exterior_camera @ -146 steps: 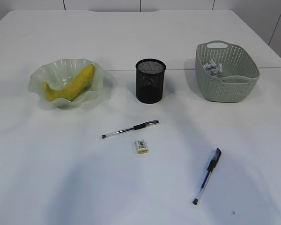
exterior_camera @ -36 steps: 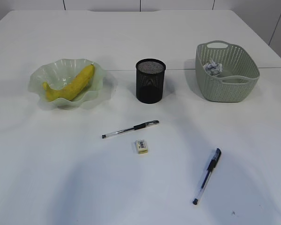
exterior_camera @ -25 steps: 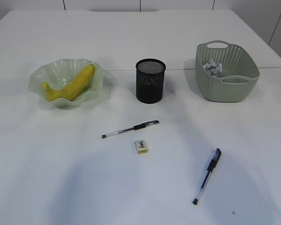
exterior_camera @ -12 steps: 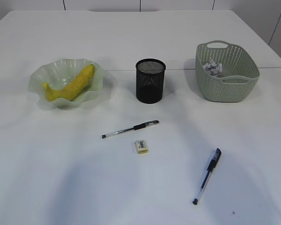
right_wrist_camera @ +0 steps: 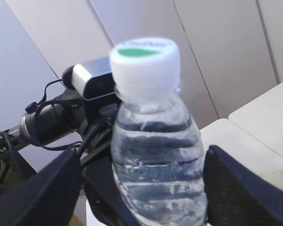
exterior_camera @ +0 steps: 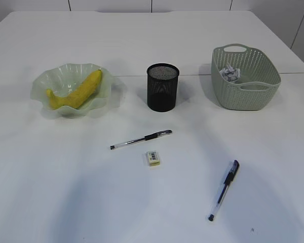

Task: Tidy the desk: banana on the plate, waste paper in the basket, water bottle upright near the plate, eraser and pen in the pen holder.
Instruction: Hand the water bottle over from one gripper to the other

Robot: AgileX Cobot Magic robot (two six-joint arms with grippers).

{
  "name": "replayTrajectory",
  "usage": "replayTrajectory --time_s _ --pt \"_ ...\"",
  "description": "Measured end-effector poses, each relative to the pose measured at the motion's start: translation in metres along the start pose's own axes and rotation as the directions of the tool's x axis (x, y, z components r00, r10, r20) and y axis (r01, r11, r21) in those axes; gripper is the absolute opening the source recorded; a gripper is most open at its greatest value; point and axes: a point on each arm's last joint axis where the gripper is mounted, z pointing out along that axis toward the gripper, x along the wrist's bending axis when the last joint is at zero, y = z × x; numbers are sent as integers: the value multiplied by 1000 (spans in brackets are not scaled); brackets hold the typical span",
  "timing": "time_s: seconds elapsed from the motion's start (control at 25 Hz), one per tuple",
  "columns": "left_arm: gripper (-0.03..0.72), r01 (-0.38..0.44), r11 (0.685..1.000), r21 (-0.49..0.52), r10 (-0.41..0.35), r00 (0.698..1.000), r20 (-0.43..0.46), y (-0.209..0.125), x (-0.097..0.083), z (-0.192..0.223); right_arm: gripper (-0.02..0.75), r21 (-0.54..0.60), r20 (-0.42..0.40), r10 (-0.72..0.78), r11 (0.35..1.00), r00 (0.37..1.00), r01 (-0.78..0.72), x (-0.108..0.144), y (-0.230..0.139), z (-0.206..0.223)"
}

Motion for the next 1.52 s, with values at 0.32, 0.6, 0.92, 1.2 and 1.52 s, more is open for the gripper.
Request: replayTrajectory --time_s 0.32,0.6,0.92,1.2,1.52 --pt "386 -30 999 38 33 995 -94 -5 11 0 596 4 116 -41 999 992 41 -12 8 -34" --pt "385 -76 994 85 93 971 -222 -7 25 -6 596 212 366 -150 974 918 75 -43 -7 -64" --pt "385 -121 986 115 158 904 -397 -6 49 -26 596 457 530 -317 888 786 50 -64 -22 -83" --pt "385 -125 986 106 162 857 -489 -3 66 -51 596 498 711 -337 861 617 -104 -79 -27 -102" --pt "385 -146 972 183 226 783 -580 -6 82 -77 596 268 961 -210 873 180 -407 -114 -44 -134"
